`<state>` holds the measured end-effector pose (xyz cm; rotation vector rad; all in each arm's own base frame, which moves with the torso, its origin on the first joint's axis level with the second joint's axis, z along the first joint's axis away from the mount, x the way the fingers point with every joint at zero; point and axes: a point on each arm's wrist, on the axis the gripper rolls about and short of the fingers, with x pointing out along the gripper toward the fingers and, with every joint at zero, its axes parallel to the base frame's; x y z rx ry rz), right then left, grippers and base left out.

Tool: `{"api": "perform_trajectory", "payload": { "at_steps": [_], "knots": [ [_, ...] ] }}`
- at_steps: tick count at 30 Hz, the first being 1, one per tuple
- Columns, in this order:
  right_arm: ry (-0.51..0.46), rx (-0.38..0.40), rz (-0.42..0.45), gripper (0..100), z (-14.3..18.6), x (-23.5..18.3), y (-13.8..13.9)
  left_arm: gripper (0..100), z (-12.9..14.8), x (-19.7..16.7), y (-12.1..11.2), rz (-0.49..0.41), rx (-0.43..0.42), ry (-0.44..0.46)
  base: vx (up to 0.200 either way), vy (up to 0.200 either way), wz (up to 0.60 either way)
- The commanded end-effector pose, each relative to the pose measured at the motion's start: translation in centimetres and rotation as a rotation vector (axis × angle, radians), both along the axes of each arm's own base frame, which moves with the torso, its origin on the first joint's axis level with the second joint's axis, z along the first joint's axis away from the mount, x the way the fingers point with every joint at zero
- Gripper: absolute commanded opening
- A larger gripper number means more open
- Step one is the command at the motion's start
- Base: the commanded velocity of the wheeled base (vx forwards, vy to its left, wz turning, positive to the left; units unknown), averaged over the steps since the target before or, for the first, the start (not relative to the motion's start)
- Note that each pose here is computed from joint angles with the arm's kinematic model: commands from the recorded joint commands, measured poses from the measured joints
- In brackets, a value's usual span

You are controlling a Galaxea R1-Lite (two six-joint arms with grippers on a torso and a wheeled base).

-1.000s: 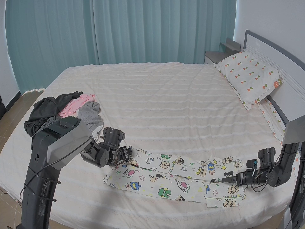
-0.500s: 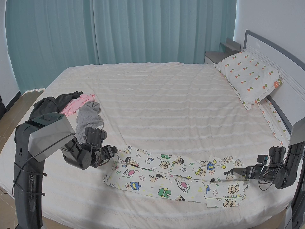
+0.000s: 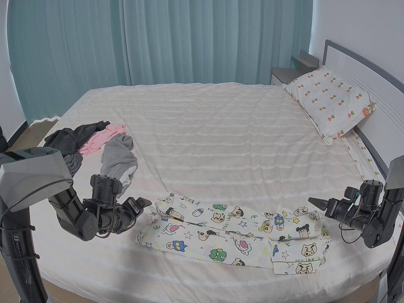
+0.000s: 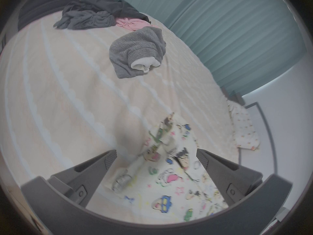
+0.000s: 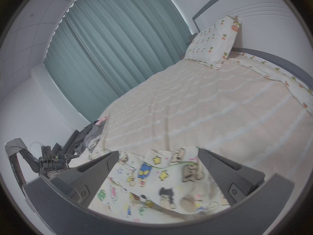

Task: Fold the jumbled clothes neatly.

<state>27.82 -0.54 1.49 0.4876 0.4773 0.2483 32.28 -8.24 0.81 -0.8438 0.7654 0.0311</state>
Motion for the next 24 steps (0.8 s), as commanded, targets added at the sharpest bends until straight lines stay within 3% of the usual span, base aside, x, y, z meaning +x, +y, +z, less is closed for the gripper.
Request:
{"api": "perform_trajectory", "payload": {
  "at_steps": [1, 6, 14, 24],
  "knots": [
    [0.015, 0.088, 0.119, 100, 0.1, 0.4, 4.5, 100, -0.6, -3.2, -1.6, -0.047, -0.15, -0.079, 0.0, 0.0, 0.0],
    [0.104, 0.08, 0.124, 100, -3.5, 1.6, 4.9, 100, -1.4, -4.6, -1.0, -0.065, -0.181, -0.165, 0.0, 0.0, 0.0],
    [0.206, 0.074, 0.119, 100, -6.8, 1.9, 4.7, 100, -1.6, -4.7, -1.0, -0.068, -0.184, -0.177, 0.0, 0.0, 0.0],
    [0.233, 0.085, 0.012, 100, -8.3, 2.4, 1.7, 100, -1.7, -4.9, -1.0, -0.071, -0.179, -0.171, 0.0, 0.0, 0.0]
  ]
}}
